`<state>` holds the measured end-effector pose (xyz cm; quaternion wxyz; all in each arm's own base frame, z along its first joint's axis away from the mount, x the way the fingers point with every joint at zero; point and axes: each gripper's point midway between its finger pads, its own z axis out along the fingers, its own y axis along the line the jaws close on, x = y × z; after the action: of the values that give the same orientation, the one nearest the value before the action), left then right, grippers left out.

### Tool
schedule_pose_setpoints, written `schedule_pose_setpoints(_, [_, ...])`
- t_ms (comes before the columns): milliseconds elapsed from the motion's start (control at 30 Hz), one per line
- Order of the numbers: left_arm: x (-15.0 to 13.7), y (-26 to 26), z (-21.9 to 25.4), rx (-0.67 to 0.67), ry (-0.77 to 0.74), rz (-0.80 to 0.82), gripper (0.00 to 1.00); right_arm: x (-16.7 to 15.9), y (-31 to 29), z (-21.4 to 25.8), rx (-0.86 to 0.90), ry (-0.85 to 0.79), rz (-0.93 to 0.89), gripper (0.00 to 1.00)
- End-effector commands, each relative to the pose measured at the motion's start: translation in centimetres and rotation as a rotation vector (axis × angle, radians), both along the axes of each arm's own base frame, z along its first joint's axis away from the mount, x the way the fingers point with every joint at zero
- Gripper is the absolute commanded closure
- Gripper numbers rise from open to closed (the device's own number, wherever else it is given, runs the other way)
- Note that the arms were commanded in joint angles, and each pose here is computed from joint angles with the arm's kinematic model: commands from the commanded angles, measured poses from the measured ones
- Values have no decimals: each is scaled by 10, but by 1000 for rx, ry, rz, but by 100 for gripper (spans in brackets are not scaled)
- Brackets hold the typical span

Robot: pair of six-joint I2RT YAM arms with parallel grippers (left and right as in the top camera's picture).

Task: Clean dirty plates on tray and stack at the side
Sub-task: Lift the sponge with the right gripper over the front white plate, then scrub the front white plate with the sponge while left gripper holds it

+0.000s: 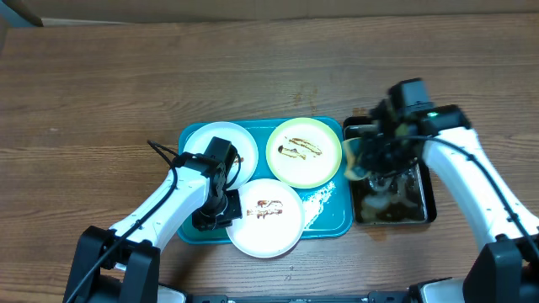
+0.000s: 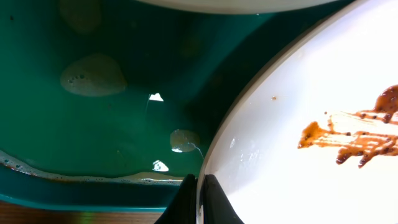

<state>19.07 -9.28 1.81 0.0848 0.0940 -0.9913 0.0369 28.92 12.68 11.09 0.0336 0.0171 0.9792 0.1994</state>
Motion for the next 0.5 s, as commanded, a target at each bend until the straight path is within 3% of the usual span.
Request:
schedule_pose_setpoints(0, [-2, 0, -3, 10, 9, -8, 96, -20, 52, 13, 108, -3, 142, 96])
schedule_pose_setpoints(233, [-2, 0, -3, 10, 10, -8, 96, -52, 127, 7, 121, -22, 250, 96])
schedule_pose_setpoints(467, [-2, 1, -3, 10, 10, -8, 96, -70, 183, -14, 149, 18, 247, 96])
